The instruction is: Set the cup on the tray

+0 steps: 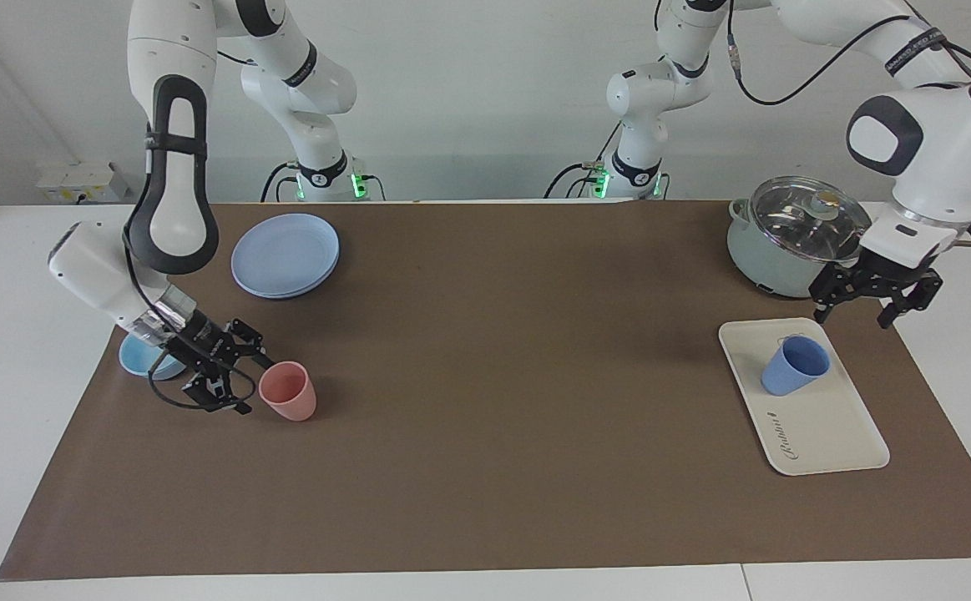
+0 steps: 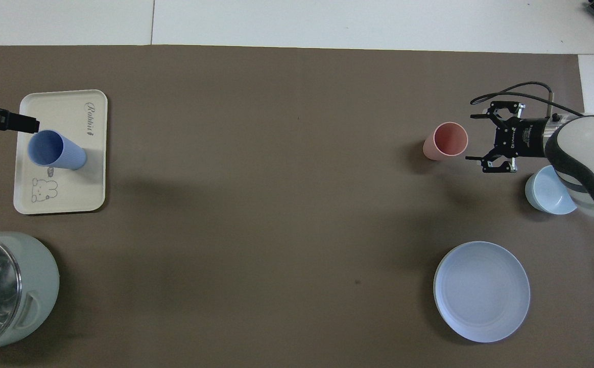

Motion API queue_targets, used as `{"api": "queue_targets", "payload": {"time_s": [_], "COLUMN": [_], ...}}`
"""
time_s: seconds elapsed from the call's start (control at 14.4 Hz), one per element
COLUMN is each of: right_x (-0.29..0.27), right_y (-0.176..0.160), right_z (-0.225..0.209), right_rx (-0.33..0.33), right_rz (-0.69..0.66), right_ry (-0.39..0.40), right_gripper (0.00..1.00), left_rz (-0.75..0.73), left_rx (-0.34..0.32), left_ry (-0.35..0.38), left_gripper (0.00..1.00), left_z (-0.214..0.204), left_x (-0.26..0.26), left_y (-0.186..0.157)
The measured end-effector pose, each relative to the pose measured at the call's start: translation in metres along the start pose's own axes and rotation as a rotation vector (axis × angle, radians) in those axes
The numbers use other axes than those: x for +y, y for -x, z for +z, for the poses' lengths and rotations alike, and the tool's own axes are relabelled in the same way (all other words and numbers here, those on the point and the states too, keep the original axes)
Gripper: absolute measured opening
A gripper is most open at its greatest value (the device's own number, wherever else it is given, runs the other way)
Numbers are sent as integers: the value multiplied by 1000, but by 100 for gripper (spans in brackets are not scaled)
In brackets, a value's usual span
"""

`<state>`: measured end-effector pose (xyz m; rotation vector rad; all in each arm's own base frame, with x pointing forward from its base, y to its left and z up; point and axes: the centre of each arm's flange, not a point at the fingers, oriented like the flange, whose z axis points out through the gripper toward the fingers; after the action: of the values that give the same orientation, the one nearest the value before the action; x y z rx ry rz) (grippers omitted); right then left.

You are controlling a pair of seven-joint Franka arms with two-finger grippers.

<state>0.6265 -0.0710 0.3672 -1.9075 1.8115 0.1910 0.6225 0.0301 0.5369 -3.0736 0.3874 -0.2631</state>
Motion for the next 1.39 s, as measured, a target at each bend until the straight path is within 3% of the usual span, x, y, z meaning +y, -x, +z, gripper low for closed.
{"api": "queue_targets", "payload": {"time_s": [0.21,0.35,0.7,0.98,1.18,1.39], "right_x": [-5,-3,12,18,7,-1], "right_y": [36,60,126,146,166,189], "right_z": [-20,-24,-57,-92,-129,-167], "right_rx": [166,225,175,260,247,232], "right_rz": [-283,-500,-973,-1258,-1368,-1391], "right_ry": [82,170,318,456,497,512], "right_gripper": [99,99,99,100,100,100], "left_rz": [-9,-26,-42,-7,16,22], "left_rx": [-33,-44,-80,-102,-114,-127], "left_ry": [16,19,12,30,32,38], "left_gripper": [100,100,100,100,100,100], "left_z": [-8,-23,-88,-101,-95,-97], "left_x": [60,86,88,80,51,49], "left_y": [-7,-4,22,26,32,34]}}
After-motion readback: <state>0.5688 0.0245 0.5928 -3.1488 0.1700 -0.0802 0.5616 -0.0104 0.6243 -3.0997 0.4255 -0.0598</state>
